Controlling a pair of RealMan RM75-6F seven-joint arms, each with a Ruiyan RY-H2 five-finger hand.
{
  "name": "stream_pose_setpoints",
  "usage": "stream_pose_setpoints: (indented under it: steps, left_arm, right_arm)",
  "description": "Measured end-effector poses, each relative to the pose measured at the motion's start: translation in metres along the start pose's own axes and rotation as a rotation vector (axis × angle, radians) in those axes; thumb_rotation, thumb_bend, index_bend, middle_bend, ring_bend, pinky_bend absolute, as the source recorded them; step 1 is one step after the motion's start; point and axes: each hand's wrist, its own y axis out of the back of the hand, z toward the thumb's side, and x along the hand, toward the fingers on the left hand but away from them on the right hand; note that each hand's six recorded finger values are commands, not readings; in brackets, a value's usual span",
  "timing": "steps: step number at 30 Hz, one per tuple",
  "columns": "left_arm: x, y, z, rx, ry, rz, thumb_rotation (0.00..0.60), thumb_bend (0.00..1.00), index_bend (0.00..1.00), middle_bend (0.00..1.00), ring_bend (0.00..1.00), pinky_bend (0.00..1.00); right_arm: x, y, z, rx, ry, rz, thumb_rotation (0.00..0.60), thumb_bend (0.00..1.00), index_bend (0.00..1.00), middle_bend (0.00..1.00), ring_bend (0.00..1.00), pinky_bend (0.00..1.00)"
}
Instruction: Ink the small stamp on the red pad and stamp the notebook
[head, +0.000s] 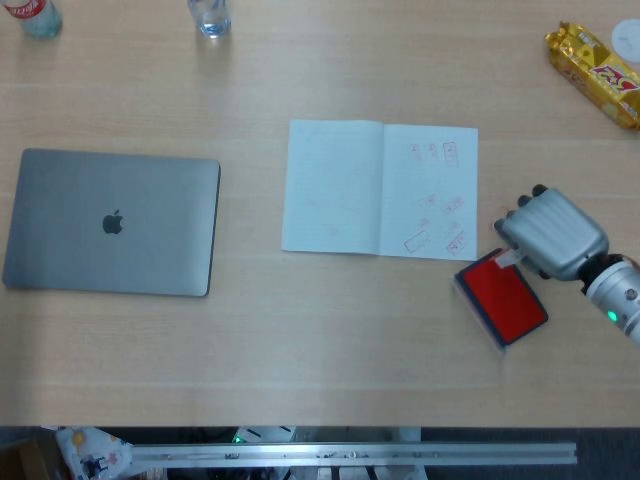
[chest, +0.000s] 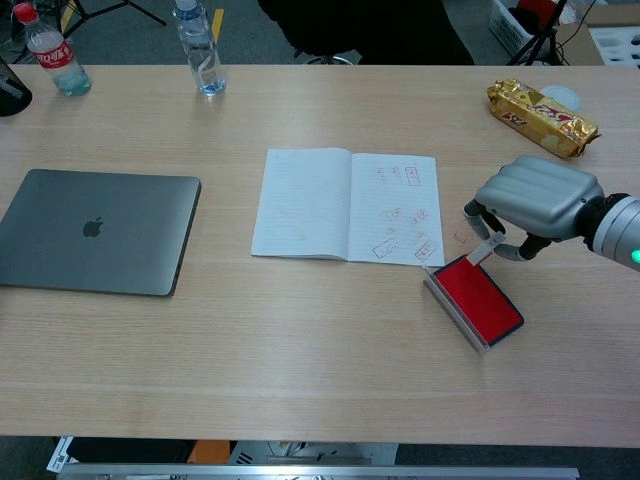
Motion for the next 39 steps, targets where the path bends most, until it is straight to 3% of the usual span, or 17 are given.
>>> stream_pose_setpoints:
  steps: [7, 13, 27, 39]
  left_arm:
    - [0.0, 0.003, 0.005, 0.003, -0.015, -0.003, 0.6, 0.21, 0.0, 0.0, 0.04, 0.09]
    - [-0.002, 0.005, 0.003, 0.001, -0.007, -0.002, 0.6, 0.21, 0.0, 0.0, 0.04, 0.09]
    - [-0.002, 0.002, -0.002, -0.004, 0.004, -0.011, 0.6, 0.21, 0.0, 0.0, 0.04, 0.09]
    - [0.0, -0.002, -0.007, -0.005, 0.014, -0.02, 0.6, 0.21, 0.0, 0.0, 0.04, 0.09]
  right_arm:
    - [-0.018, 0.032, -0.02, -0.084, -0.059, -0.017, 0.6, 0.46, 0.77, 0.61, 0.45, 0.38]
    - [-0.044, 0.045, -0.025, -0.106, -0.095, 0.008, 0.6, 0.46, 0.78, 0.61, 0.45, 0.38]
    - [-0.1, 0.058, -0.017, -0.094, -0.164, 0.05, 0.6, 0.46, 0.78, 0.61, 0.45, 0.38]
    - [-0.126, 0.048, -0.008, -0.025, -0.199, 0.09, 0.6, 0.46, 0.79, 0.62, 0.45, 0.38]
